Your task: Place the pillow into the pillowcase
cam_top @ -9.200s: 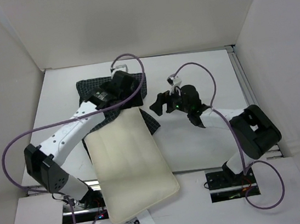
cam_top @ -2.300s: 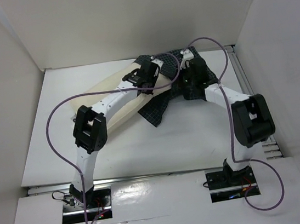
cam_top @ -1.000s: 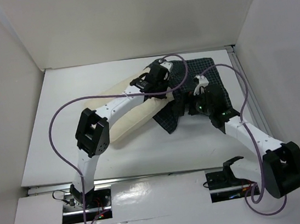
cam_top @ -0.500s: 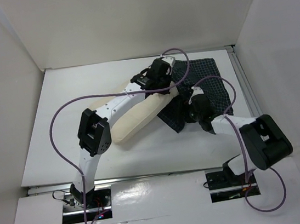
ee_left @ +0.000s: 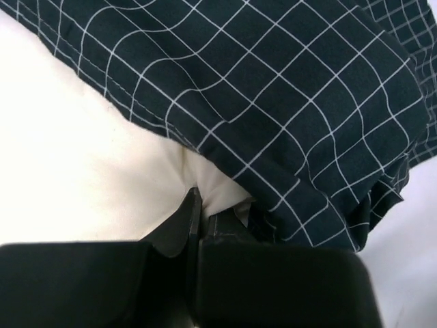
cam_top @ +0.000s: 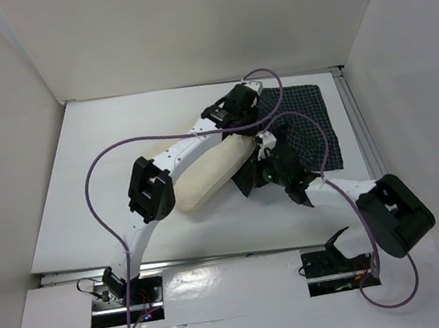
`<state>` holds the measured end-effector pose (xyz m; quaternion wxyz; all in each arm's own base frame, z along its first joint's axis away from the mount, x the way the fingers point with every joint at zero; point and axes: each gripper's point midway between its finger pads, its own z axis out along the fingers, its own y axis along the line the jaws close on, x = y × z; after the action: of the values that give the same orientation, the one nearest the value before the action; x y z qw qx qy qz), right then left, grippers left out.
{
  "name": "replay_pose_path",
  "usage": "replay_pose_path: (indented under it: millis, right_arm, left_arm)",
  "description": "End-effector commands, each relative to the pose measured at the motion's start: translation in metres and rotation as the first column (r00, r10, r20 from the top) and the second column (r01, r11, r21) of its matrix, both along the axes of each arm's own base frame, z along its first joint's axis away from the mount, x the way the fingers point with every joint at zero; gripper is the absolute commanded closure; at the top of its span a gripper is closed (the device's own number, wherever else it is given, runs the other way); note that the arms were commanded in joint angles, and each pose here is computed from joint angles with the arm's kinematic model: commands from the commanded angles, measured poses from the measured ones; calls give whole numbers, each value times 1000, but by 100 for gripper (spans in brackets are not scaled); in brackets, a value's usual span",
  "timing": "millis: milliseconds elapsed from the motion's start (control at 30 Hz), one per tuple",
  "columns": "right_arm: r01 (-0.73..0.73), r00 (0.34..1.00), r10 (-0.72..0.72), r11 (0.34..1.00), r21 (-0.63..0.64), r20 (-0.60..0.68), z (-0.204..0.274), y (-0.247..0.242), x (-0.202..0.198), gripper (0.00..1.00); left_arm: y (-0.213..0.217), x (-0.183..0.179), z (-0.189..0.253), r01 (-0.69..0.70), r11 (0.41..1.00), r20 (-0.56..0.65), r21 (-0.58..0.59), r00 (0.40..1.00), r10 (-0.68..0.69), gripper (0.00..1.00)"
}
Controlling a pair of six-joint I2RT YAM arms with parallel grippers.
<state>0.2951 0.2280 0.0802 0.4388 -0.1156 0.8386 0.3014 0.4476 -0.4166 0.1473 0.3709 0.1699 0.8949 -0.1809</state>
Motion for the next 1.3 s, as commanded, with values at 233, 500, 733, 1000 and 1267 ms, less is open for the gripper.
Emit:
replay_pose_path:
  millis: [233,500,733,1000,1267]
  right_arm:
    - [-558,828,536,815,157,163,37,71,-100,100]
    - [-844,533,843,525,111,73,4,116,-184,100]
    - [-852,522,851,519,61,56,2,125,-184,100]
    - [-654,743,660,751,-90,111,48,96,-145,3]
    - [-351,915,376,921,-170,145,80,39,-108,0]
  left_arm:
    - [-36,9,22,-29,991,52,-134,998,36,100]
    - [-31,14,12,-76,990,49,-115,995,82,100]
    - [-24,7,6,-72,993,38,-91,996,76,100]
    - [18,-36,29,-22,1000,5,-5,1000,22,25]
    - [104,-83,32,-160,982,-44,101,985,165,0]
